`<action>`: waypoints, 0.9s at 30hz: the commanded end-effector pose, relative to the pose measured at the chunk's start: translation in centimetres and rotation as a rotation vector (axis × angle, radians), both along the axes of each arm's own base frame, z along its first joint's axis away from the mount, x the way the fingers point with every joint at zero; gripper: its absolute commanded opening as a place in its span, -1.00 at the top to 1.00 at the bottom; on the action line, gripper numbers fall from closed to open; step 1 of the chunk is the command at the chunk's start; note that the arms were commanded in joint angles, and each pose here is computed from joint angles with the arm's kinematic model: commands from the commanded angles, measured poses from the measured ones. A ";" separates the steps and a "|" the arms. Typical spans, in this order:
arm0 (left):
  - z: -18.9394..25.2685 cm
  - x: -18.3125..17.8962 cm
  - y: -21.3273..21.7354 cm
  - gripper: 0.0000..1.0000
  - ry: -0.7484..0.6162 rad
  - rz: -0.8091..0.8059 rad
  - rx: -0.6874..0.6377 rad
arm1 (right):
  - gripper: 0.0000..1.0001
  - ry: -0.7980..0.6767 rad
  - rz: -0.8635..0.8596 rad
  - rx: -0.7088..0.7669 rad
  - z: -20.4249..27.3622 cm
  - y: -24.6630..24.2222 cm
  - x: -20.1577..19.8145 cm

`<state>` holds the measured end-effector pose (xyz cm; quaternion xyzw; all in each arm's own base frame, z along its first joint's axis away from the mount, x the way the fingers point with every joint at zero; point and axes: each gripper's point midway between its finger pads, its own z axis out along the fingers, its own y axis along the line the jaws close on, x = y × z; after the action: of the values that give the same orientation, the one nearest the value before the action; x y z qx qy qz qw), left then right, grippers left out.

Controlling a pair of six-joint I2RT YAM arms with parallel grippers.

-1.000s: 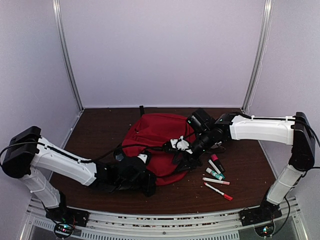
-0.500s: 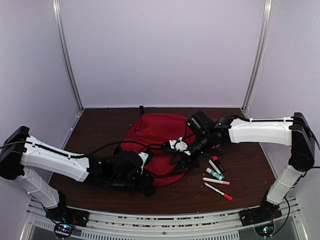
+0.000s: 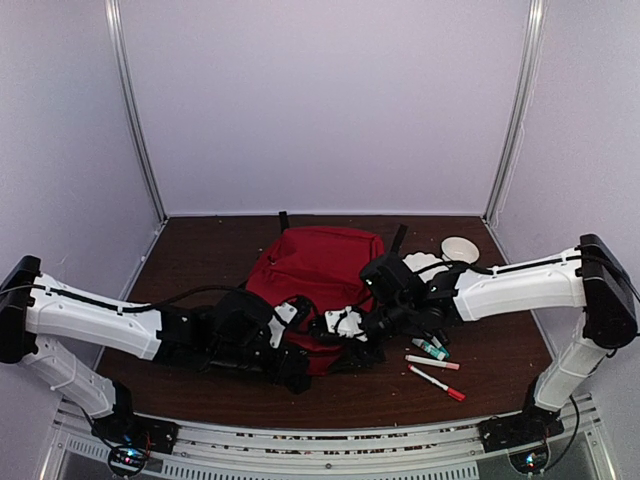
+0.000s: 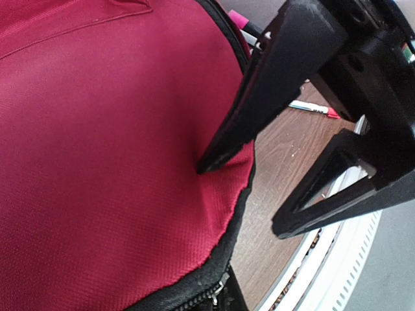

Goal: Pack the student bag
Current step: Hold the student bag at the center of the board, then unzip the largest pocket of the student bag.

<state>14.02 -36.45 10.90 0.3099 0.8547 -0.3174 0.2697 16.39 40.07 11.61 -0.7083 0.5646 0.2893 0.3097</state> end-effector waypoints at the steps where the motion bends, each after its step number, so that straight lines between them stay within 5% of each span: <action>1: 4.1 -0.4 -1.7 1.00 -0.046 -0.069 -0.153 | -0.02 -0.077 -0.066 0.001 -0.1 0.7 1.0; 6: 4.3 -0.4 -1.5 1.00 -0.043 -0.070 -0.166 | 0.40 -0.087 -0.076 -0.042 -1.1 1.2 1.2; 10: 4.0 -0.5 -1.1 1.00 -0.036 -0.071 -0.156 | 1.00 -0.101 -0.070 -0.084 -2.0 0.9 1.4; 19: 0.7 -1.8 3.2 1.00 -0.016 -0.085 0.022 | 1.00 -0.096 -0.209 -0.202 -3.6 -2.8 5.8; 27: -0.2 2.9 9.7 1.00 -0.056 0.184 0.200 | 1.00 -0.187 -0.150 -0.294 -5.2 -6.2 5.1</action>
<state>15.58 -32.69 13.00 0.2968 0.8519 -0.3023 0.3078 19.24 41.88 12.95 -0.7121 0.5451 0.2421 0.3703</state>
